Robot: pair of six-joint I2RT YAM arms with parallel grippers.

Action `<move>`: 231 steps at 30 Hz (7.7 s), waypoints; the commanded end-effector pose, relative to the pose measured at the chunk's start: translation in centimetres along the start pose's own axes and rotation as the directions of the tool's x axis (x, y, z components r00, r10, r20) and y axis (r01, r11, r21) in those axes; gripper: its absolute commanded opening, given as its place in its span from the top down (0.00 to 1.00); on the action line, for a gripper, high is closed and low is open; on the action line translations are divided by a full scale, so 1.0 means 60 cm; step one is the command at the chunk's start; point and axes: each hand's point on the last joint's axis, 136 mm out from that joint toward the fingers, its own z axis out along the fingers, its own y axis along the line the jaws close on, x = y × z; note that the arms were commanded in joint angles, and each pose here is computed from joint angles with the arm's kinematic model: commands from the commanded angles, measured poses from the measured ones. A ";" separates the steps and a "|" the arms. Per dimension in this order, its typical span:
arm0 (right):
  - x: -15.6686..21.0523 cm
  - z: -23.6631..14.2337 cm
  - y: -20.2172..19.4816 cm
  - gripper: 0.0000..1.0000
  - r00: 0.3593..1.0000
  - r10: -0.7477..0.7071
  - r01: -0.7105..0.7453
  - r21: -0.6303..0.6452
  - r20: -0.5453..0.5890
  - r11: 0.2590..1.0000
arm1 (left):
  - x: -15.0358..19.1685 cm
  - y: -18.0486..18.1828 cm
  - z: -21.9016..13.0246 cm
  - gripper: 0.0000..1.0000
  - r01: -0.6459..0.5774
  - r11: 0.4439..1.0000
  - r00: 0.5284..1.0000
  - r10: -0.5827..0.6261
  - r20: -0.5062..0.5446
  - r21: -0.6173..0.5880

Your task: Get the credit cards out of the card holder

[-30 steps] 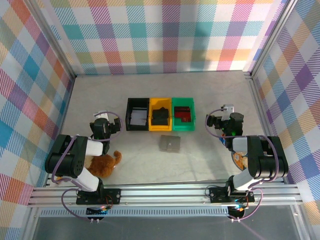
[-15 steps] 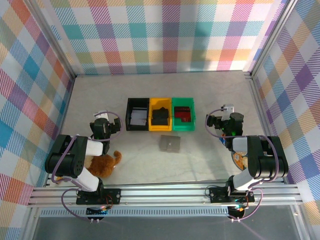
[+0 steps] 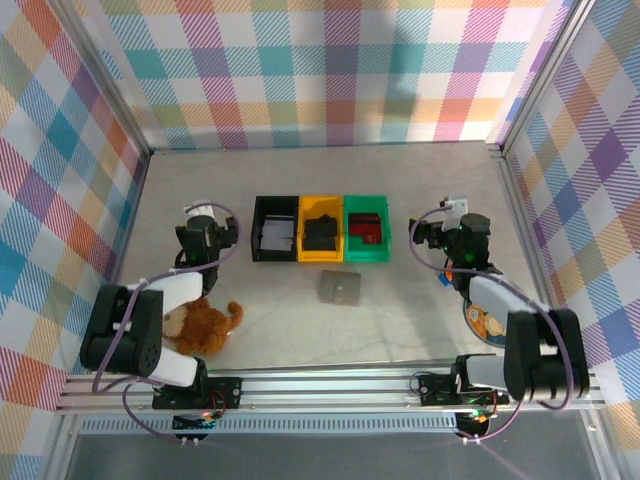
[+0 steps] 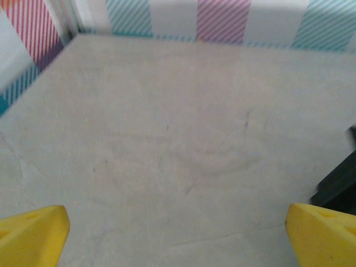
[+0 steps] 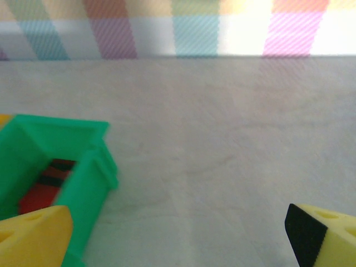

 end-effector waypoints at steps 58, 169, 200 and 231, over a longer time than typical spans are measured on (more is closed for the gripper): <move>0.187 -0.162 0.367 0.28 0.670 0.171 -0.139 0.105 -0.722 0.985 | 0.017 -0.116 -0.234 0.00 0.521 0.841 0.745 -0.367 -0.558 0.143; 0.205 -0.226 0.488 1.00 0.755 -0.396 -0.056 -0.653 -0.523 0.755 | 0.165 -0.239 -0.342 0.00 0.507 0.850 0.636 -0.258 -0.727 0.142; 0.106 -0.220 0.569 1.00 0.858 -0.502 0.184 -0.847 -0.109 0.499 | 0.150 -0.155 -0.363 0.00 0.683 0.720 0.620 -0.482 -0.619 0.123; 0.209 -0.188 0.355 1.00 0.934 -0.238 0.092 -0.465 -0.266 0.881 | 0.257 -0.279 -0.348 0.00 0.522 0.844 0.590 -0.251 -0.768 0.125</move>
